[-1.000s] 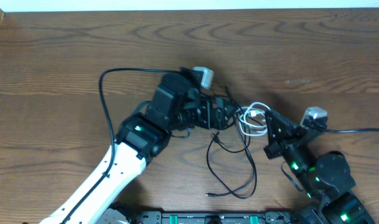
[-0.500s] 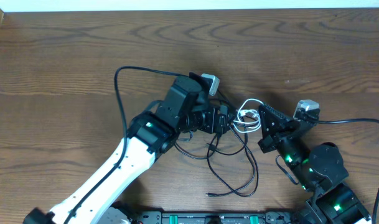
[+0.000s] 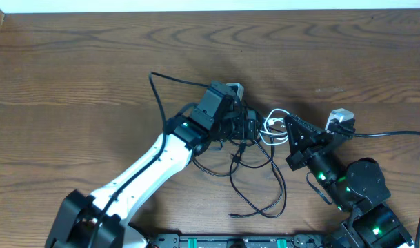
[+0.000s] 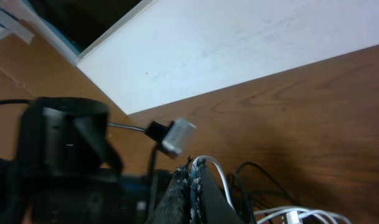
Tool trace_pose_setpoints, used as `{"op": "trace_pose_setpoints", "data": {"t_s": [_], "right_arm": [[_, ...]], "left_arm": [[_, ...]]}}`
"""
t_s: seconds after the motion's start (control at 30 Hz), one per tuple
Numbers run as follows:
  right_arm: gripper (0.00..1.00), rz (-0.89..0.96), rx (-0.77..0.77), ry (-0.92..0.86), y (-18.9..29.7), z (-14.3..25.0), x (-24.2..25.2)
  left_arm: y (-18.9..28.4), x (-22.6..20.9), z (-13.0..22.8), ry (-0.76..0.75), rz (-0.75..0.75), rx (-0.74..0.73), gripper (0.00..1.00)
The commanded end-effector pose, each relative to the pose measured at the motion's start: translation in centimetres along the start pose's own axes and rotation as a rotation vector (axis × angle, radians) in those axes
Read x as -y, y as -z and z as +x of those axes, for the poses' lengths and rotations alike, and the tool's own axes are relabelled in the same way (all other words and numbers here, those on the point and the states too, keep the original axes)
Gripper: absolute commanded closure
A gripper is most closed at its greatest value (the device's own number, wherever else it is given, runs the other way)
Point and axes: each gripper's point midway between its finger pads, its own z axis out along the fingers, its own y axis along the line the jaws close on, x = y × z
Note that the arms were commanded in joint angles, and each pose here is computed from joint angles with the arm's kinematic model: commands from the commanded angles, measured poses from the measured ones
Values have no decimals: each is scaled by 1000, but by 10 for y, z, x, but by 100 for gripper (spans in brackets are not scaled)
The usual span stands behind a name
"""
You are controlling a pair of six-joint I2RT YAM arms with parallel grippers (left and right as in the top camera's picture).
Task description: Untangle cables
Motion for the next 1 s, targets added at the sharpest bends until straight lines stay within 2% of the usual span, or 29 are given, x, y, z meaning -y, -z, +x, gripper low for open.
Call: {"op": "trace_pose_setpoints", "data": {"t_s": [0.0,0.03,0.23,0.37,0.57,0.73,0.97], "right_arm": [[99,-35,25,-6,4,-13,-12],[99,-36,25,-6,4,-13,-12],[99,-35,23,6,4,-13,-11],[99,-10,14,58,4,-10,-6],[99,351,-9,99,15,4,63],[99,794,-11,131,63,15,138],[99,1048,-16,-3,109,33,178]], "left_arm": [[-11,-6,-3,147,-18,-1,30],[-15,-8,-1,174,-26,-8,42],[-30,-22,7,236,-66,-42,92],[-29,-39,0,237,-150,13,92],[-27,-48,-4,224,-197,44,92],[-26,-54,1,230,-232,33,92],[-20,-71,-4,253,-277,47,92]]}}
